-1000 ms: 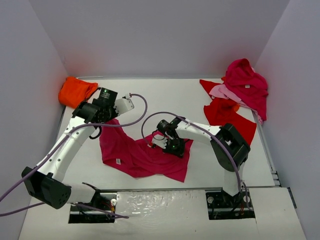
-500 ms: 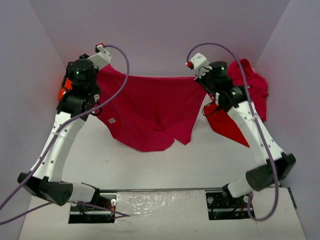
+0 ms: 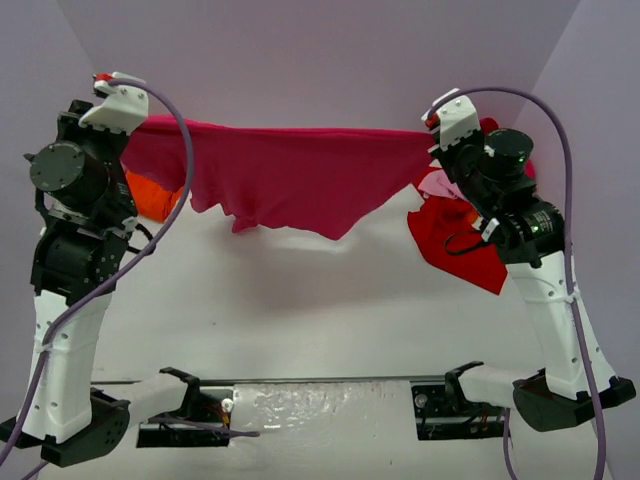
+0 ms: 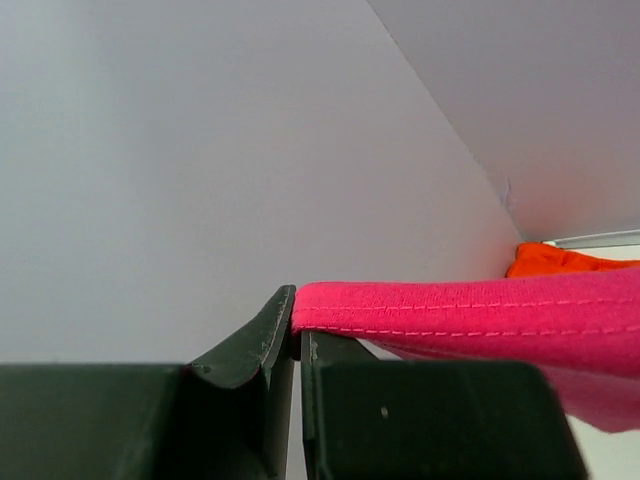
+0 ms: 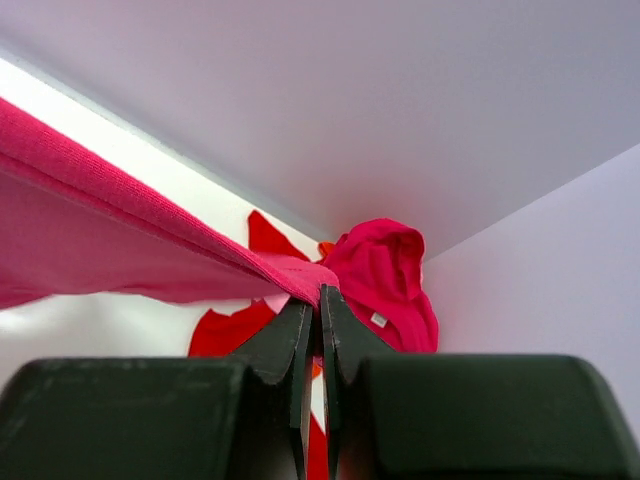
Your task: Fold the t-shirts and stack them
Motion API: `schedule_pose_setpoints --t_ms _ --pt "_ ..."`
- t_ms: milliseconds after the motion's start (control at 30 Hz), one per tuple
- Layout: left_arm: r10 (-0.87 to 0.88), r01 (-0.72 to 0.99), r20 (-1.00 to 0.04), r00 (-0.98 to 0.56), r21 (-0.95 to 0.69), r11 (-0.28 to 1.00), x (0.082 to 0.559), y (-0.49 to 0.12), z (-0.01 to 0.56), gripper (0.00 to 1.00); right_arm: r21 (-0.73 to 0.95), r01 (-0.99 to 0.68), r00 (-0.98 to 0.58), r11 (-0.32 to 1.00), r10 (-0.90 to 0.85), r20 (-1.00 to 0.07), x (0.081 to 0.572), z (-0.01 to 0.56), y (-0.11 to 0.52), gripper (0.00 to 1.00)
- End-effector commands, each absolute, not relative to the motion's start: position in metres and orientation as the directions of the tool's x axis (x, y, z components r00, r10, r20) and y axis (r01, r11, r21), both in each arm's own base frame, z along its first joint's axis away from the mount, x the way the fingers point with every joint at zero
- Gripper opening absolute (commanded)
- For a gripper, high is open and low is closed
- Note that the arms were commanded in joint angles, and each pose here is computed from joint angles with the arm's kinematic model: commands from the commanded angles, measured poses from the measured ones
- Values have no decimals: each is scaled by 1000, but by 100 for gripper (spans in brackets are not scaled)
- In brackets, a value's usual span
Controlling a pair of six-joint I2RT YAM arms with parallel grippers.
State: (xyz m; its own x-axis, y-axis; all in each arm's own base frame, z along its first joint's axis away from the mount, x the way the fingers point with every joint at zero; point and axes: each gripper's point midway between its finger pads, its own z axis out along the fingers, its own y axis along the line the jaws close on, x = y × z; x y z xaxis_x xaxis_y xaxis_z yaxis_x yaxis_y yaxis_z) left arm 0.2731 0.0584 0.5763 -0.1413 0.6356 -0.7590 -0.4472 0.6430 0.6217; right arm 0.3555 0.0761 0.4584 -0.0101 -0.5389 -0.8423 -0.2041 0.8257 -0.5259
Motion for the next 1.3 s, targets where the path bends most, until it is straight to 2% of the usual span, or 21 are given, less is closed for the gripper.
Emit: schedule_pose_setpoints --t_ms 0,100,267,433,567,667,800,1000,1167,1267 --pt "574 -442 -815 -73 543 714 213 74 606 0 -482 -109 94 869 -474 -876 300 518 43 0" --pt "557 -369 -830 0 518 772 199 65 618 0 -474 -119 107 873 -463 -880 279 527 38 0" --pt "550 -347 -833 60 500 794 175 65 635 0 -482 -135 106 866 -471 -876 259 530 33 0" --pt "617 -305 -787 -11 590 748 199 57 623 2 -497 -176 78 850 -492 -867 267 519 41 1" --pt "682 -248 -728 -74 676 694 243 37 608 2 -535 -234 -7 812 -551 -834 297 482 53 0" --pt "737 -169 -660 -146 751 639 292 14 580 2 -565 -274 -81 778 -604 -793 321 447 61 0" --pt "789 -65 -573 -222 816 575 350 -10 530 0 -589 -327 -155 739 -657 -738 346 400 70 0" --pt "819 91 -481 -312 843 530 451 -35 423 0 -615 -426 -304 663 -746 -593 405 287 76 0" --pt "834 116 -411 -367 870 480 525 -28 351 0 -541 -463 -443 702 -712 -544 475 203 54 0" --pt "832 121 -392 -392 875 468 557 -15 325 0 -522 -443 -505 729 -684 -527 512 175 39 0"
